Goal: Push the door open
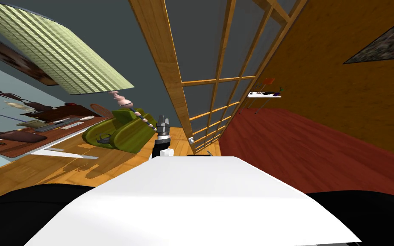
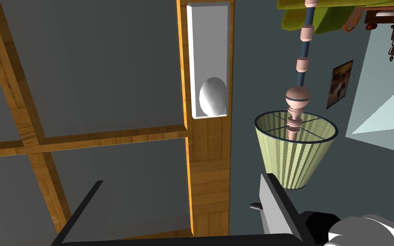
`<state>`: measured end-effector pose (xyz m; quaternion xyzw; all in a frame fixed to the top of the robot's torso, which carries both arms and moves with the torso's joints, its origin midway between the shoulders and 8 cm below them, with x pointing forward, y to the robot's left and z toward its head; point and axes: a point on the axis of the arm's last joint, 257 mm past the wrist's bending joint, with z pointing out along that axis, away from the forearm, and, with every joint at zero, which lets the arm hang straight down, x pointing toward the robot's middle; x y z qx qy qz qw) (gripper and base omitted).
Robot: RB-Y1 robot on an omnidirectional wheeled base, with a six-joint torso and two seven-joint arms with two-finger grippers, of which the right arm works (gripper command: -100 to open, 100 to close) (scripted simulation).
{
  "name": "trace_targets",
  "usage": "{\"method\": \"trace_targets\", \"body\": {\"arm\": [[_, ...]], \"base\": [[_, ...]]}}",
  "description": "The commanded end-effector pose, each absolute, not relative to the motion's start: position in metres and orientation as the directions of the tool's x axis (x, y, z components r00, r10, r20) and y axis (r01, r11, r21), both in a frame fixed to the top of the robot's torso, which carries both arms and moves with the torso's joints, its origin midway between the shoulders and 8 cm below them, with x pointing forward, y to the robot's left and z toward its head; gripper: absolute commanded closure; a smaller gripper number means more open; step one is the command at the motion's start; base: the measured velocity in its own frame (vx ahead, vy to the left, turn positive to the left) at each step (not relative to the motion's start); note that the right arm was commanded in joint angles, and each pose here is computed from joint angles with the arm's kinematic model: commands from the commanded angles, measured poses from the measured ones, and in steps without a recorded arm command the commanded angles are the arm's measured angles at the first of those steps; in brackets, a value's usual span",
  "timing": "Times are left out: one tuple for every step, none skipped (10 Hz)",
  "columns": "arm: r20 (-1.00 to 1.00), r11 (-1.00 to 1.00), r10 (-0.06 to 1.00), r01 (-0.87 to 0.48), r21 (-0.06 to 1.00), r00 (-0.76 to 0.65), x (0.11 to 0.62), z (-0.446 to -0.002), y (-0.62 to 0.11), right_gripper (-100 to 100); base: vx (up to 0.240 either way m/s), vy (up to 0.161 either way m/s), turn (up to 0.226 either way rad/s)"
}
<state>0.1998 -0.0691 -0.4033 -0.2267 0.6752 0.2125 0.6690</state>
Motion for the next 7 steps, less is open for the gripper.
{"method": "trace_targets", "body": {"arm": [[-1.0,0.817,-0.01,-0.577,-0.007,-0.001,0.197,-0.4,-0.075,-100],[-1.0,0.813,-0.015,-0.582,-0.011,-0.001,0.198,-0.401,-0.073,-100],[-1.0,0.814,-0.022,-0.581,-0.016,-0.003,0.203,-0.402,-0.074,-100],[-1.0,0.814,-0.023,-0.58,-0.017,-0.003,0.205,-0.402,-0.074,-100],[-1.0,0.815,-0.026,-0.578,-0.019,-0.004,0.208,-0.402,-0.073,-100],[-1.0,0.817,-0.028,-0.576,-0.02,-0.005,0.211,-0.402,-0.072,-100],[-1.0,0.819,-0.028,-0.573,-0.02,-0.005,0.215,-0.401,-0.071,-100]], "base": [[-0.055,0.207,-0.218],[-0.025,0.089,-0.039],[0.1,0.119,0.049],[0.167,0.161,0.022],[0.144,0.116,-0.009],[0.201,0.146,0.046],[0.235,0.181,0.052]]}}
